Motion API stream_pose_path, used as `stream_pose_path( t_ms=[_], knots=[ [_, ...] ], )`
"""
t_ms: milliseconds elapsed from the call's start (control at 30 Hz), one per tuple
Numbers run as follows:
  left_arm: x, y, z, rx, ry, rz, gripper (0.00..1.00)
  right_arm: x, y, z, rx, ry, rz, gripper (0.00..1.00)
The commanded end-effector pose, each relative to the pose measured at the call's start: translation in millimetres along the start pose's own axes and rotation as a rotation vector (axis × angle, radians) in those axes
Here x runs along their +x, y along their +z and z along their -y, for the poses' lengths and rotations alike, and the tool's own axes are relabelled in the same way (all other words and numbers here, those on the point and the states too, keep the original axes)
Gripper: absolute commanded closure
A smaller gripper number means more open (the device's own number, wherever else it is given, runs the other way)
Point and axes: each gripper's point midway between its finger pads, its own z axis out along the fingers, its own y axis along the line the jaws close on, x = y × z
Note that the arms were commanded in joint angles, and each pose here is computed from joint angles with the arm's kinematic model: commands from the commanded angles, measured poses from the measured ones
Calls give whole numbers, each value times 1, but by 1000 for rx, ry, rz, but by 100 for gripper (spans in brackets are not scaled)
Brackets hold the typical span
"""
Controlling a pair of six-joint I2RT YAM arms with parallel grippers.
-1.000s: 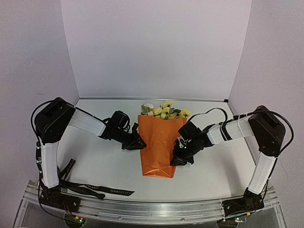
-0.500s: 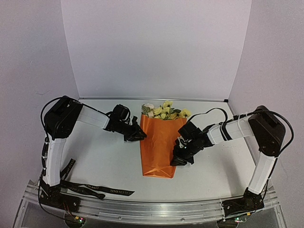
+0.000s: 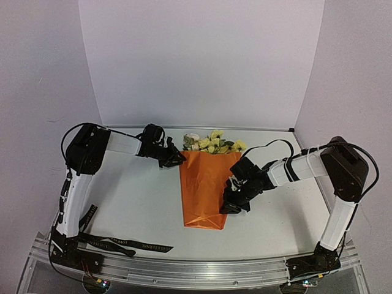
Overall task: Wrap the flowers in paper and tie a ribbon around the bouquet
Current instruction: Press the fold line of the folded bouquet.
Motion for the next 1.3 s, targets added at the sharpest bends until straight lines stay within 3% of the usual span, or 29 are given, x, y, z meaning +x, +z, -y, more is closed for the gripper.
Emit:
stream_pose_path(
  t_ms=[0, 400, 600, 767, 1067, 1267],
  knots=[
    [-23, 4, 3, 4, -13, 30, 75, 21, 6, 46, 158, 42, -55, 95],
    [-98, -26, 25, 20, 84, 129, 72, 24, 6, 53, 178, 46, -54, 95],
    [-108, -56, 49, -1, 170, 162, 69, 18, 0, 48, 168, 51, -27, 95],
    [-84, -92, 59, -12, 173, 190, 69, 7, -12, 42, 149, 49, 22, 95],
    [0, -141, 47, 8, 84, 171, 67, -5, -24, 28, 87, 67, 30, 93],
    [69, -122, 73, 49, 173, 34, 68, 0, -50, 3, 38, 7, 68, 89]
  ],
)
